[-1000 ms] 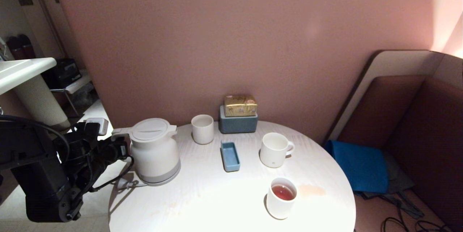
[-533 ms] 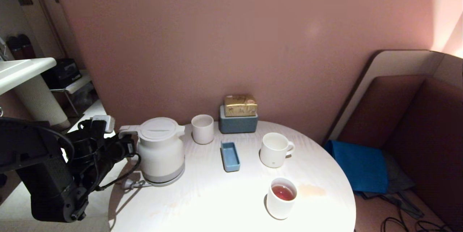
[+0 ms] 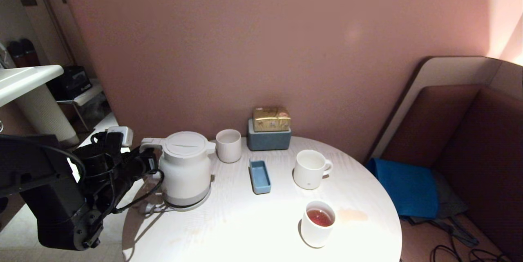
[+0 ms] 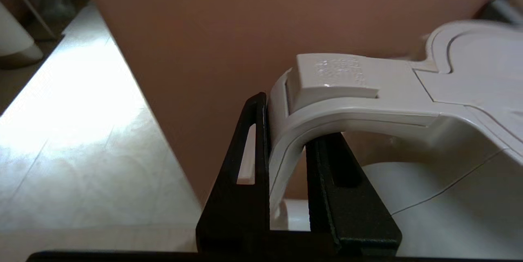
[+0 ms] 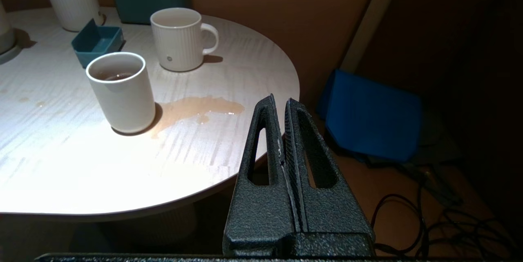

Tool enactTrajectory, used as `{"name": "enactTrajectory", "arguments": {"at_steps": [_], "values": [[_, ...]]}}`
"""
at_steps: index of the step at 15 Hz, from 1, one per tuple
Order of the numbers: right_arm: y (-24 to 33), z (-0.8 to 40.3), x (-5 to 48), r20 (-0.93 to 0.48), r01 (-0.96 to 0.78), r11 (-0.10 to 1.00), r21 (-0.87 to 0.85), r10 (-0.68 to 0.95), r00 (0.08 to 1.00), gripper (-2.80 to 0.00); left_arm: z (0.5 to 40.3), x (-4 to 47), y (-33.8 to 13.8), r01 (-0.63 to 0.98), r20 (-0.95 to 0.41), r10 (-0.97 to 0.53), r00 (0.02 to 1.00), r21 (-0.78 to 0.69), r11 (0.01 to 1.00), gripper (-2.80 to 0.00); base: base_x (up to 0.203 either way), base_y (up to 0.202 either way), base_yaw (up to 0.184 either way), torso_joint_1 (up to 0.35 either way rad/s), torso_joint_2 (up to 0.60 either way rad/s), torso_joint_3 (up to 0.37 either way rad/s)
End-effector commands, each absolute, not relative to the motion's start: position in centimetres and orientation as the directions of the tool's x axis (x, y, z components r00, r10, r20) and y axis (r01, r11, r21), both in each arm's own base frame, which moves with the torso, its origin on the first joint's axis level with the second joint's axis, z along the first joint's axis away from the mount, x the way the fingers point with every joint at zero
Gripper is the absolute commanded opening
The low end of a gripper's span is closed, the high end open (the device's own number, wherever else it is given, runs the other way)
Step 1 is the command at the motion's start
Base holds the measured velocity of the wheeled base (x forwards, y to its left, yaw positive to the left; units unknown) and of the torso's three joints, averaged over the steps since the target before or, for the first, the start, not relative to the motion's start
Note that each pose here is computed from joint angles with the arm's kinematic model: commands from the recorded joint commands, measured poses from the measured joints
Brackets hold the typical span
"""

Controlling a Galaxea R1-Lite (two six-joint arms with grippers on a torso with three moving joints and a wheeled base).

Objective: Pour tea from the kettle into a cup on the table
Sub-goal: Pick up the kettle

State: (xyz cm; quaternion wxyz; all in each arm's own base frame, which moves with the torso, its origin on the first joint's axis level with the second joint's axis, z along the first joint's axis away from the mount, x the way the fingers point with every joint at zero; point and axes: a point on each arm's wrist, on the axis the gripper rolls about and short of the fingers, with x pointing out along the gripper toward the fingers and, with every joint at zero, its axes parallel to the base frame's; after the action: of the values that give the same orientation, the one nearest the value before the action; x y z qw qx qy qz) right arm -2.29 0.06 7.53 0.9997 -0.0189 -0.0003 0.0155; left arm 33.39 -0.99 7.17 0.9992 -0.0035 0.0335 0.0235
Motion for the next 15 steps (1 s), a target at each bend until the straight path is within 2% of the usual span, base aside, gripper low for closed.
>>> {"name": "enactTrajectory", "arguments": {"at_steps": [1, 15], "values": [[0.1, 7.5, -2.3, -0.002, -0.032, 0.999, -0.038, 0.032, 0.999, -2.80, 9.0, 33.2, -0.9, -0.049, 0.027, 0.050, 0.998, -0.016, 0.999, -2.80, 0.000, 0.000, 0.000, 0.000, 0.00, 0.000], [0.1, 7.5, -2.3, -0.002, -0.032, 0.999, -0.038, 0.032, 0.999, -2.80, 13.2, 31.5, -1.9, -0.013, 0.096, 0.017, 0.995, -0.051, 0.999, -2.80, 0.000, 0.000, 0.000, 0.000, 0.00, 0.000]]}}
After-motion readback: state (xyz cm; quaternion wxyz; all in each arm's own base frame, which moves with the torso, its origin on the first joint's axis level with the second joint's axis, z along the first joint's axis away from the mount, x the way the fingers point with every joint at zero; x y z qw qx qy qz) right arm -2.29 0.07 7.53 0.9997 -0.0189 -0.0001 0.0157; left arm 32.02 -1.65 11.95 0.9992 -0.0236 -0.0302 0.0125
